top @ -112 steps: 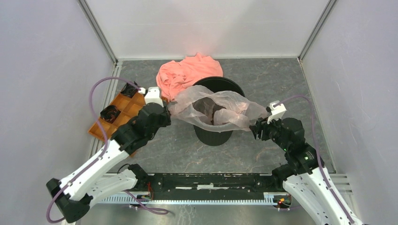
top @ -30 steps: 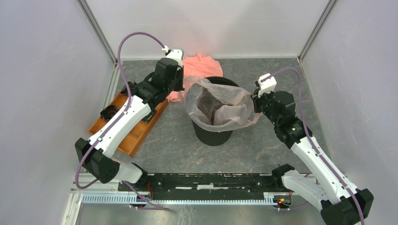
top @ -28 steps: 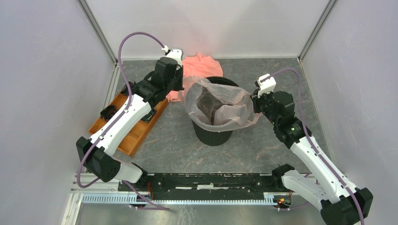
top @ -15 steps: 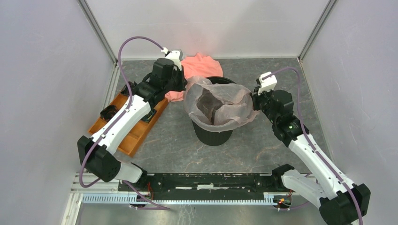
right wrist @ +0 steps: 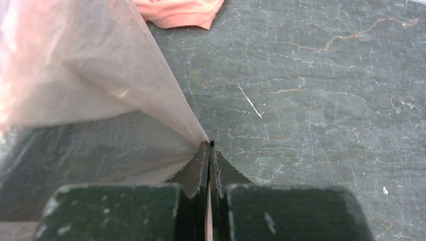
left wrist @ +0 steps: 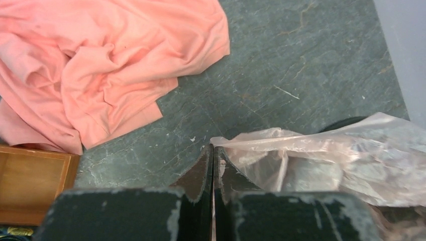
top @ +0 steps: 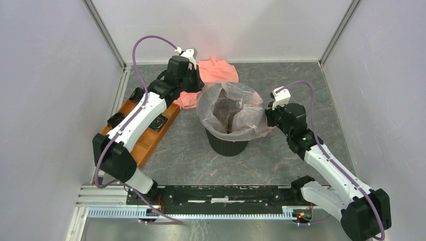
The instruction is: Put the trash bags into the trash bin
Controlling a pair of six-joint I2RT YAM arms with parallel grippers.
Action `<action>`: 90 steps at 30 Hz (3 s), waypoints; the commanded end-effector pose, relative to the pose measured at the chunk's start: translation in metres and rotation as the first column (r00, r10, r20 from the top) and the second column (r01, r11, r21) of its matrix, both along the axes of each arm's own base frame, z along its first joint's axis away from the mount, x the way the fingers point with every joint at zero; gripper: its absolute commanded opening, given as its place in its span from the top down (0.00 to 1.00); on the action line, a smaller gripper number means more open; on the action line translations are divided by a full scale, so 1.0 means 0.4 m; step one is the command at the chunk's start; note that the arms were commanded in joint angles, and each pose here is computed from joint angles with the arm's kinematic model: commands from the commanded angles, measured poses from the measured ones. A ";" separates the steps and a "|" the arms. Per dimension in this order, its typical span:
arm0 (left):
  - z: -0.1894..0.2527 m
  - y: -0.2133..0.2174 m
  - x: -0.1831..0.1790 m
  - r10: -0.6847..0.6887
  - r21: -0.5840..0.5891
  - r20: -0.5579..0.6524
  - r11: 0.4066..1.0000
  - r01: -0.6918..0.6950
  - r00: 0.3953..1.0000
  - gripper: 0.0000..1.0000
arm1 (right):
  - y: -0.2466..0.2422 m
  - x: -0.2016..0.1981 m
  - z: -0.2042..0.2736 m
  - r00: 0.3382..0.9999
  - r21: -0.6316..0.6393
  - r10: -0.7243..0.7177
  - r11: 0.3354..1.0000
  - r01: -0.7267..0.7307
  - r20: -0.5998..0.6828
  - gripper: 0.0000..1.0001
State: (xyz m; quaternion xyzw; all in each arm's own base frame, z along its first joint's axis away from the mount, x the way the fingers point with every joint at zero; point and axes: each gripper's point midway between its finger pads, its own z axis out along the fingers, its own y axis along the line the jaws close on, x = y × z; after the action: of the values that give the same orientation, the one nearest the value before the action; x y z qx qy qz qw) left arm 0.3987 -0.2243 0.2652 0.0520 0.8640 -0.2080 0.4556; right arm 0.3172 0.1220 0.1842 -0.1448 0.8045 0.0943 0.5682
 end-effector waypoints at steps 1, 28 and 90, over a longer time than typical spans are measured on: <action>-0.038 0.008 -0.006 0.019 -0.044 -0.049 0.999 -0.021 0.999 0.98 | 0.022 0.018 0.120 0.994 0.062 0.027 0.998 -0.034 0.101 1.00; -0.127 0.065 -0.165 0.004 -0.085 -0.121 0.996 -0.015 0.993 0.98 | 0.021 0.019 -0.023 0.997 -0.029 0.041 0.999 -0.043 -0.068 0.94; -0.451 0.011 -0.354 -0.065 -0.364 -0.452 0.924 -0.118 0.890 0.64 | 0.022 -0.061 -0.216 0.937 0.484 0.224 0.872 -0.070 -0.269 0.48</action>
State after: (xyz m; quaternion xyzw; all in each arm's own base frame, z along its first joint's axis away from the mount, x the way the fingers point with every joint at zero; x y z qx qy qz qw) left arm 0.2499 -0.2116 0.0793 -0.0884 0.9039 -0.3445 0.2378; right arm 0.2878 0.1271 0.0888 -0.0406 0.8415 0.3378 0.4197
